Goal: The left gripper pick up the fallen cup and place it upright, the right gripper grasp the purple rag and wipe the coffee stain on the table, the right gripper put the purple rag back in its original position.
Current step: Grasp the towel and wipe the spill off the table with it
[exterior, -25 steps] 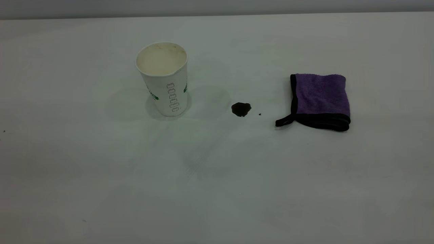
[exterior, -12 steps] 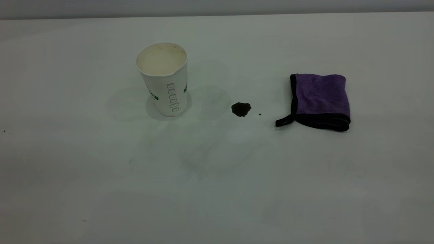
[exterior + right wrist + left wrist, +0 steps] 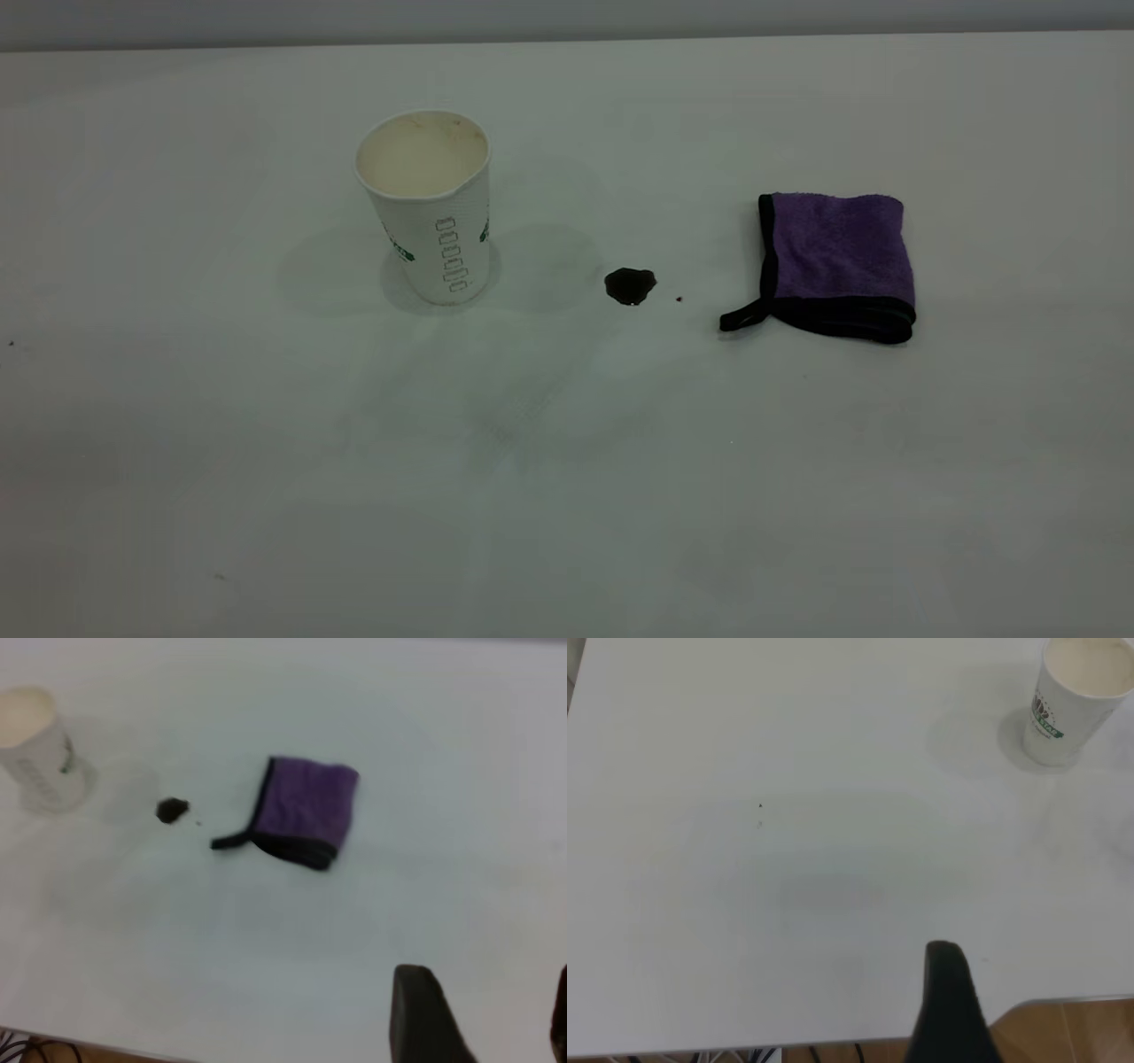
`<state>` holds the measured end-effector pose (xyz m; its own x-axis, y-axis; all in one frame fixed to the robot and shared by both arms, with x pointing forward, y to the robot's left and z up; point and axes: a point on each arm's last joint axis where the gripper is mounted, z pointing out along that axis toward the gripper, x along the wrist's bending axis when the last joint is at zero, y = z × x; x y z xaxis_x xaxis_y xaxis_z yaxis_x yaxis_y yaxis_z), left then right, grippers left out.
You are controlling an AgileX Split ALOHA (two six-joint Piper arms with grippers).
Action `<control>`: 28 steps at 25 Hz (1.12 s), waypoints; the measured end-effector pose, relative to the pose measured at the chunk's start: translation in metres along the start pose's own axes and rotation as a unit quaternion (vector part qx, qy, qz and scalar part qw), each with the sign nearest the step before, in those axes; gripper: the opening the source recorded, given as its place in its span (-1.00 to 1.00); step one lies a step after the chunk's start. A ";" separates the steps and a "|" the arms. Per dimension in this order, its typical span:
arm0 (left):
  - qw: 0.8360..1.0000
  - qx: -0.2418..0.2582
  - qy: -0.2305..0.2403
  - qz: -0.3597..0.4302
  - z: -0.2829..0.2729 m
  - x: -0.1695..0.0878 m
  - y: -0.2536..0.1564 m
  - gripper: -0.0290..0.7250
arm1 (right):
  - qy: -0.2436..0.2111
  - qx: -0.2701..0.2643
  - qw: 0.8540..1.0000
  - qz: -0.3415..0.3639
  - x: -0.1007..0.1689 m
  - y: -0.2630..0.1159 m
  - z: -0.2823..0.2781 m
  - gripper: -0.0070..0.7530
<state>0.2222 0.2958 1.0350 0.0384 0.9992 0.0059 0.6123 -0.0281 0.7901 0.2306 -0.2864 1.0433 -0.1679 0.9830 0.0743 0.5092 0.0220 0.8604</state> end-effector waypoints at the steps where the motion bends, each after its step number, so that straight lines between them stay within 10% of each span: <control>1: 1.000 0.000 0.000 0.000 0.000 0.000 0.000 0.61 | 0.002 -0.001 1.000 -0.006 0.001 0.004 -0.001 0.11; 16: 1.000 0.000 0.000 0.000 0.000 0.000 0.000 0.61 | 0.091 0.154 0.979 -0.094 -0.005 0.111 0.133 0.45; 28: 1.000 0.000 0.000 0.000 0.000 0.000 0.000 0.61 | 0.146 0.311 0.931 -0.127 0.018 0.083 0.305 0.45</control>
<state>0.2221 0.2958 1.0349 0.0379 0.9993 0.0051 0.6131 -0.0273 0.7895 0.5273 -0.2116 0.9625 -0.5254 0.8424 0.1194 0.7964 0.4376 0.4175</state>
